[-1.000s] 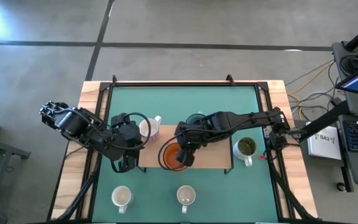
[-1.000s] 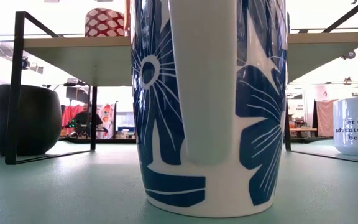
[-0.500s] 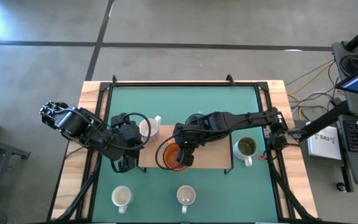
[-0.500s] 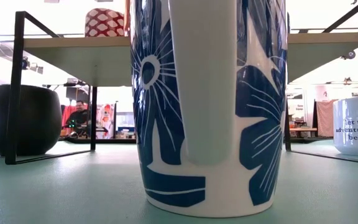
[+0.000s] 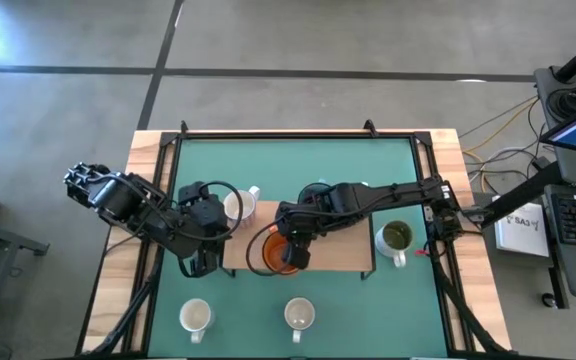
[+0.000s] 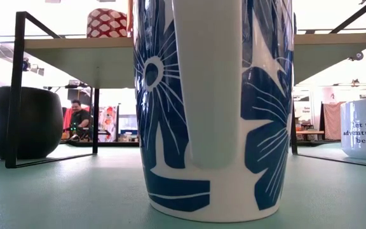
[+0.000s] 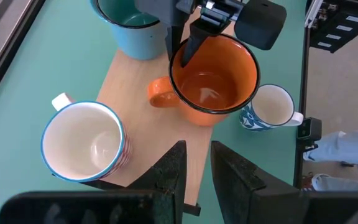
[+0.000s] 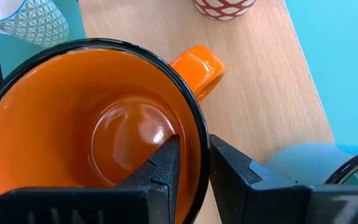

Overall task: Place coffee mugs
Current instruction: Put the orange mug on the shelf

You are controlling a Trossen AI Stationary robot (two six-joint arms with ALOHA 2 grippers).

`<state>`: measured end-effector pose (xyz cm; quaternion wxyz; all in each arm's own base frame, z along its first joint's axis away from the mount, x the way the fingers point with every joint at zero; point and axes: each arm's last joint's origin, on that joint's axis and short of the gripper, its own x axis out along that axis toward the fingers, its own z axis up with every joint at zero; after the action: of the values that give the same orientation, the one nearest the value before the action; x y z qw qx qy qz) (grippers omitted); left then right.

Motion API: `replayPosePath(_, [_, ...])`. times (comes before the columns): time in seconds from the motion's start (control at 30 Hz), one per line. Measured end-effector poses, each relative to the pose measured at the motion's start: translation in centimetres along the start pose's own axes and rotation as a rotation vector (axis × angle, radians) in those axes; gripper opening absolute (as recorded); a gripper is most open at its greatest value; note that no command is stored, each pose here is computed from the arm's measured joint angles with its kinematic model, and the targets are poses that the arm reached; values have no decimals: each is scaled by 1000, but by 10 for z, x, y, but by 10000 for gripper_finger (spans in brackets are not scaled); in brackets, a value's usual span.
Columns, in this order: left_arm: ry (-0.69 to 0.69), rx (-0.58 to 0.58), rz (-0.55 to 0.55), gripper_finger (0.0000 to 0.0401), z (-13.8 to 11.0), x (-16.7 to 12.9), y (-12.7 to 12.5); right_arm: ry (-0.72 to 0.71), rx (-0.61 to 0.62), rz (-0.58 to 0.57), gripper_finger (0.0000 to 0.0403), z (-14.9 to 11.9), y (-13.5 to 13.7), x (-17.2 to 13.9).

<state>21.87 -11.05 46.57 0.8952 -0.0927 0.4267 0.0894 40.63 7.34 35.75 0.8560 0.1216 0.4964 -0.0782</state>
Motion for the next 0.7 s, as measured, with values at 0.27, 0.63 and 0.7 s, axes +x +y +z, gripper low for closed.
replayPosePath(0.27, [0, 0, 0, 55, 0, 0, 0, -4, 6, 0, 46, 1, -2, 0])
replayPosePath(0.63, [9, 5, 7, 55, -1, 0, 1, -12, 18, 13, 24, 3, -4, 0])
replayPosePath(0.7, [11, 6, 8, 55, -1, 0, 1, -14, 24, 9, 24, 4, -6, 0])
